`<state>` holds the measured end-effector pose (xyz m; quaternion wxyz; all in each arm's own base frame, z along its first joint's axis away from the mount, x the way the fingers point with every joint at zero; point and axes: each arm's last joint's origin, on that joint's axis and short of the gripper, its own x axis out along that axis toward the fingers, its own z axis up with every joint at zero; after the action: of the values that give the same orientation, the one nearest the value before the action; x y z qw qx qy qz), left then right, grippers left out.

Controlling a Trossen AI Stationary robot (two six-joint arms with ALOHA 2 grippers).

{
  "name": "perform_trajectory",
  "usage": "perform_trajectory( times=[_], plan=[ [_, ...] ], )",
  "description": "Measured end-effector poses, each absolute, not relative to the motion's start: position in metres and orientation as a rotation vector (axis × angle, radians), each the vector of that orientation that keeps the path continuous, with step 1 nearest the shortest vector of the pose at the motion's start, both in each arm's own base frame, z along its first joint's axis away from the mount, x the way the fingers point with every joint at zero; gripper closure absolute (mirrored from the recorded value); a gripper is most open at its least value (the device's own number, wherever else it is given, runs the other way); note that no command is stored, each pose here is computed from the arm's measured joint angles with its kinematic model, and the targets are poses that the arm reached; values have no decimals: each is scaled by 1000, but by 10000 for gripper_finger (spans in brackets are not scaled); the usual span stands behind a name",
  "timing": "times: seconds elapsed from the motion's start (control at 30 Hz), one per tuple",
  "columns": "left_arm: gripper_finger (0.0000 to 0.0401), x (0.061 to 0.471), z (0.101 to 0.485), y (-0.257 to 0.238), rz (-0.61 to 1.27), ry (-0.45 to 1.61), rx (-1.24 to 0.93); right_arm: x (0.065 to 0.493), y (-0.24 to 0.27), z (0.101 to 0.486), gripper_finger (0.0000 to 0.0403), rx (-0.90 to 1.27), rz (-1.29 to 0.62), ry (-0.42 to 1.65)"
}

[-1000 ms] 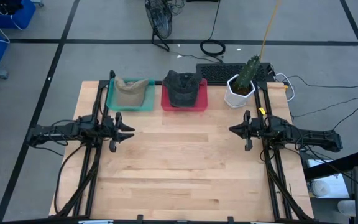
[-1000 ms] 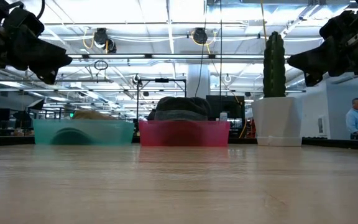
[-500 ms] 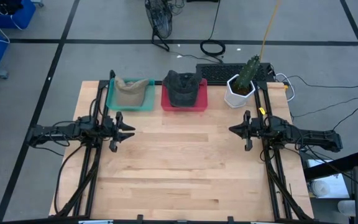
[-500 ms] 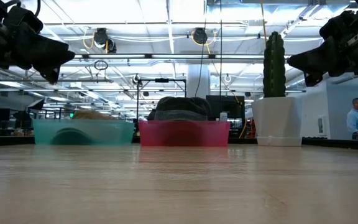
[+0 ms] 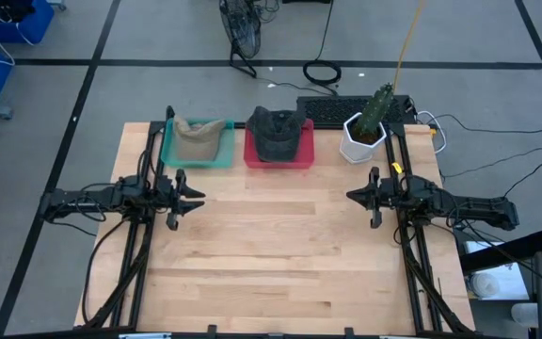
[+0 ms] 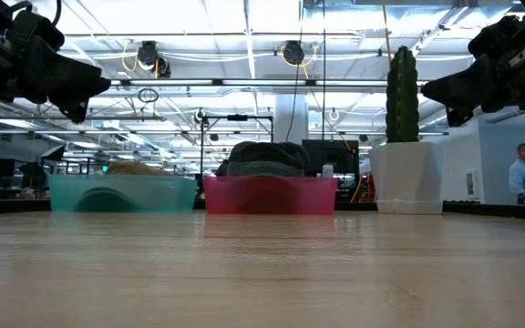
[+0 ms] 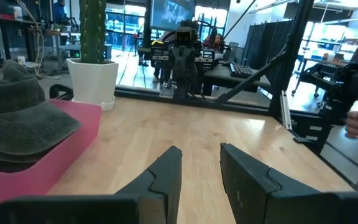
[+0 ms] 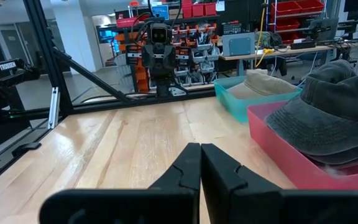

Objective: Pick & Place hat
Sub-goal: Return to Home Position

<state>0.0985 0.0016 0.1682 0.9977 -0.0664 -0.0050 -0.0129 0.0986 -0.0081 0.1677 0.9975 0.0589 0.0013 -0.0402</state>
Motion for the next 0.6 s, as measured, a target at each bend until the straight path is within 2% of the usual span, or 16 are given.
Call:
perform_trajectory(
  times=[0.2, 0.6],
  plan=[
    [288, 99, 168, 2, -10, -12, -32, 99, -8, 168, 403, 118, -80, 0],
    [288, 99, 168, 2, -10, -14, -30, 99, -8, 168, 403, 118, -81, -3]
  ],
)
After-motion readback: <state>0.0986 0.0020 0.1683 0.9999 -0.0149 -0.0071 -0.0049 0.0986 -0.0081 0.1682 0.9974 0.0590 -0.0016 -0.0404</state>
